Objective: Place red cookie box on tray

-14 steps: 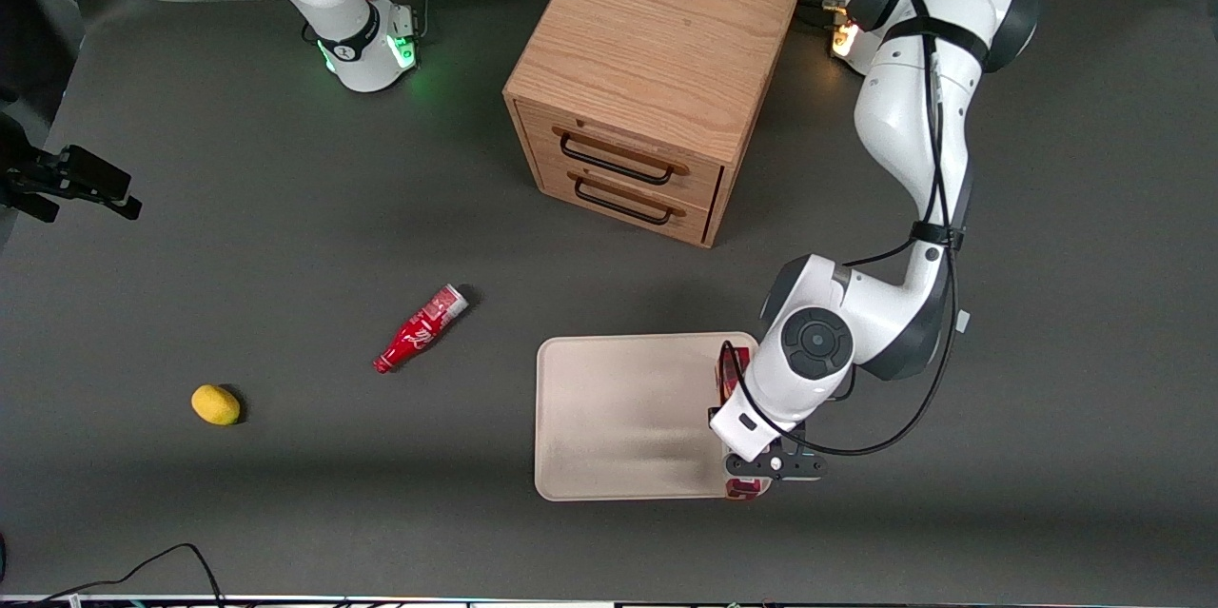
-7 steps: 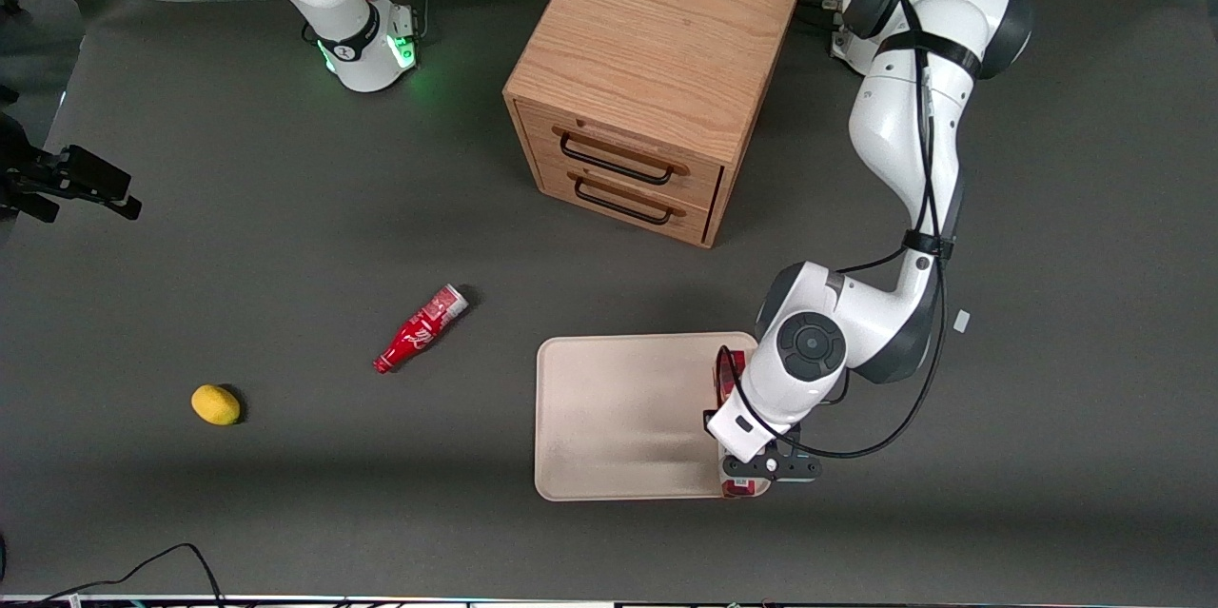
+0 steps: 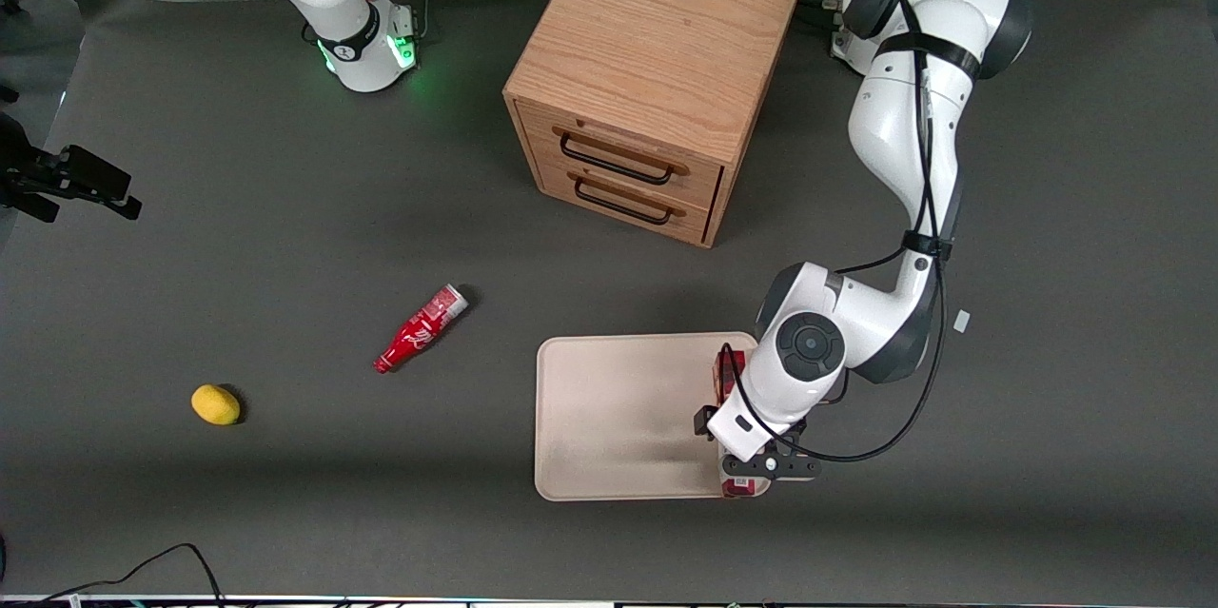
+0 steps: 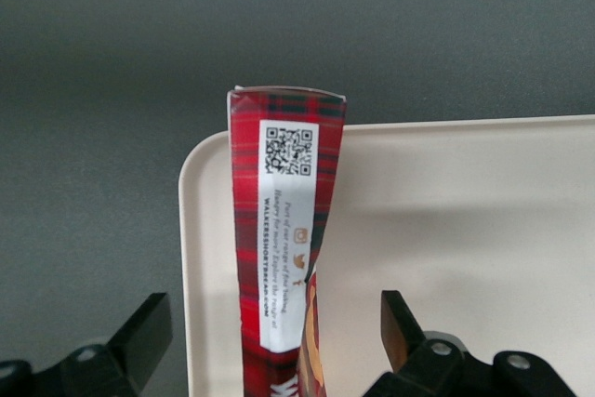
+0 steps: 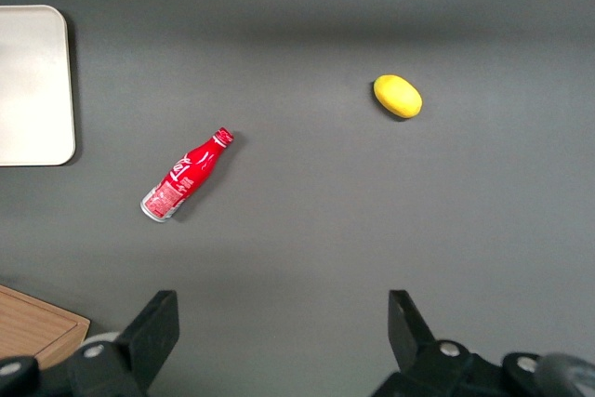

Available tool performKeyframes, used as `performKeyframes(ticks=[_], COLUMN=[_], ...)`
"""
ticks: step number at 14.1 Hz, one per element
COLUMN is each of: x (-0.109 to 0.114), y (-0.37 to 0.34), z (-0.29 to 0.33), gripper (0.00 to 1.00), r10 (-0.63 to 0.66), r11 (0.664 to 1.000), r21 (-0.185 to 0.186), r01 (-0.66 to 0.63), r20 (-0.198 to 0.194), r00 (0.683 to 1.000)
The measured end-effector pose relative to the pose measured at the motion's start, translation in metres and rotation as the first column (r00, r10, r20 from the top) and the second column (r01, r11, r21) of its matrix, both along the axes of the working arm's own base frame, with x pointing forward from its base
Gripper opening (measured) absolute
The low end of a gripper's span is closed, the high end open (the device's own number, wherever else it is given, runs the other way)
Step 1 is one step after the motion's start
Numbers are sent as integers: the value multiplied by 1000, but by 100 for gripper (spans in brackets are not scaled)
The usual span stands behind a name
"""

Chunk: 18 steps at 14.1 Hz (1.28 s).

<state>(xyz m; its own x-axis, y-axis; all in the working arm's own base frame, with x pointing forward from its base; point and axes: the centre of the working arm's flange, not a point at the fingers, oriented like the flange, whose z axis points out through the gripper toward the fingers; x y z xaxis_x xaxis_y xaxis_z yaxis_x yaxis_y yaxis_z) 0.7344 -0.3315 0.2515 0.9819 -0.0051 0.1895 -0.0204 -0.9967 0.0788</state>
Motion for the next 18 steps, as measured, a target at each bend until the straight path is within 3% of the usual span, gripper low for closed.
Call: performKeyframes(ticks=[7,13,18], x=[3,-2,-24], y=[7,65,154], z=[14,145,207], gripper=[100,100,100], r10=[8,6,-8], r11=[1000,996,993], r21=[10,85,119], r01=[-8,1,20], r20=[3,-76,-99], r00=[1000,997,995])
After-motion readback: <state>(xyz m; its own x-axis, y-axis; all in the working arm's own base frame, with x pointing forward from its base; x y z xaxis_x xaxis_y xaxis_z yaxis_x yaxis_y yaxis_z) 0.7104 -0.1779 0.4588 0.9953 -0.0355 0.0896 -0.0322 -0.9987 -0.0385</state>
